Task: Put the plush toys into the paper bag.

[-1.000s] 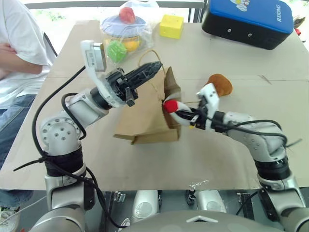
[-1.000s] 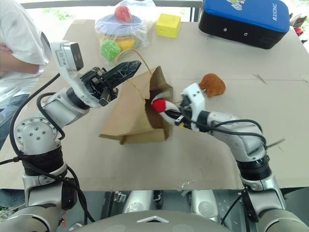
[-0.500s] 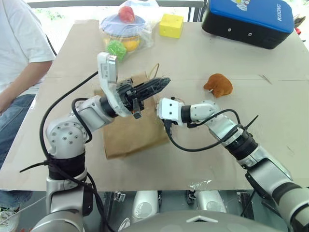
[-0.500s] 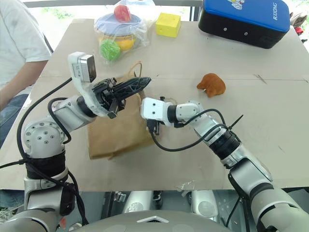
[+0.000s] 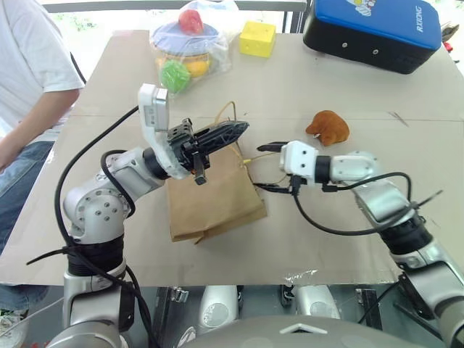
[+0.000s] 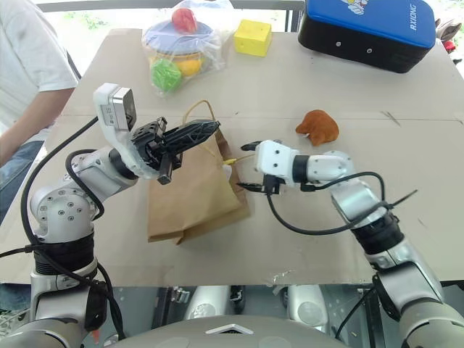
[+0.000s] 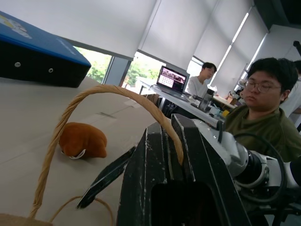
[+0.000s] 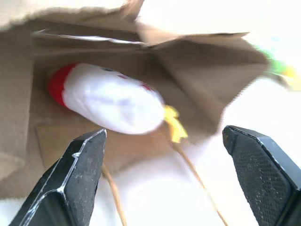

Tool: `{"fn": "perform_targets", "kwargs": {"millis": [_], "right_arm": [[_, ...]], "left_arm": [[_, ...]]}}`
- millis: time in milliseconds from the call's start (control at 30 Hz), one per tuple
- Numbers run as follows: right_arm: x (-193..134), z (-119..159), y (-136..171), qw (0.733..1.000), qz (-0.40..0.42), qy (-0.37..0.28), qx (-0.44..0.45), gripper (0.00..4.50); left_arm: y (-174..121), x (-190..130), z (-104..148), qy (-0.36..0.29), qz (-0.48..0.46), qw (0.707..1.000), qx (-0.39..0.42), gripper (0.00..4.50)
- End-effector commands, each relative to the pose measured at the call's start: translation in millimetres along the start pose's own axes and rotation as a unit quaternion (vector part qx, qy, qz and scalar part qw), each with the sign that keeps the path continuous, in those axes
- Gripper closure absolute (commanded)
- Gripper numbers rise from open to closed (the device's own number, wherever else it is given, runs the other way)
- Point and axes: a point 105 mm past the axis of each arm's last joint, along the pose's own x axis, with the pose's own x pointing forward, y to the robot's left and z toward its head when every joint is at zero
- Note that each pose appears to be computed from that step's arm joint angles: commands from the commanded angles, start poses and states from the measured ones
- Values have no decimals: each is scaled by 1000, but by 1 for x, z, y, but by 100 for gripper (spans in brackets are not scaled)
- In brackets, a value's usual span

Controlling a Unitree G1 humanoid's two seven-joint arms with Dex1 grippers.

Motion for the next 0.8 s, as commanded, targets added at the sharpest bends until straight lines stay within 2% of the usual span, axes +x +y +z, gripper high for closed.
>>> {"fn": "perform_targets", "kwargs": {"millis": [33, 133, 200, 267, 333, 400, 467, 533, 633, 667, 700, 767, 800], "right_arm": [[-22, 18, -11, 998, -53, -18, 24, 60], [-41, 20, -39, 987, -139, -13, 79, 60], [-54, 11, -63, 973, -205, 17, 105, 60], [-65, -3, -84, 958, -263, 57, 102, 60], [-75, -35, -99, 933, -305, 135, 135, 60], [-79, -60, -105, 919, -309, 196, 148, 60], [-79, -73, -108, 910, -307, 229, 157, 60], [-81, -93, -113, 899, -302, 284, 141, 60], [-81, -108, -111, 896, -277, 324, 126, 127], [-82, -109, -112, 897, -275, 323, 121, 184], [-83, -108, -113, 900, -276, 318, 115, 184], [-85, -97, -117, 909, -281, 293, 97, 244], [-85, -90, -118, 916, -281, 272, 92, 296]], "left_arm": [[0, -3, -1, 11, -8, 998, 55, 450], [1, -4, -4, 17, -11, 997, 71, 450], [1, -5, -3, 9, -6, 997, 72, 450], [2, -6, -2, 1, 0, 997, 80, 450], [3, -6, 2, -14, 7, 997, 82, 450], [3, -5, 3, -19, 9, 996, 85, 450], [2, -5, 4, -20, 10, 996, 87, 450], [0, -4, 7, -28, 12, 995, 95, 450], [-8, -4, 17, -51, 0, 994, 96, 450], [-13, -4, 18, -55, -12, 994, 90, 450], [-16, -5, 19, -57, -20, 994, 87, 450], [-20, -5, 20, -58, -35, 994, 82, 450], [-21, -5, 20, -59, -38, 994, 80, 450]]}}
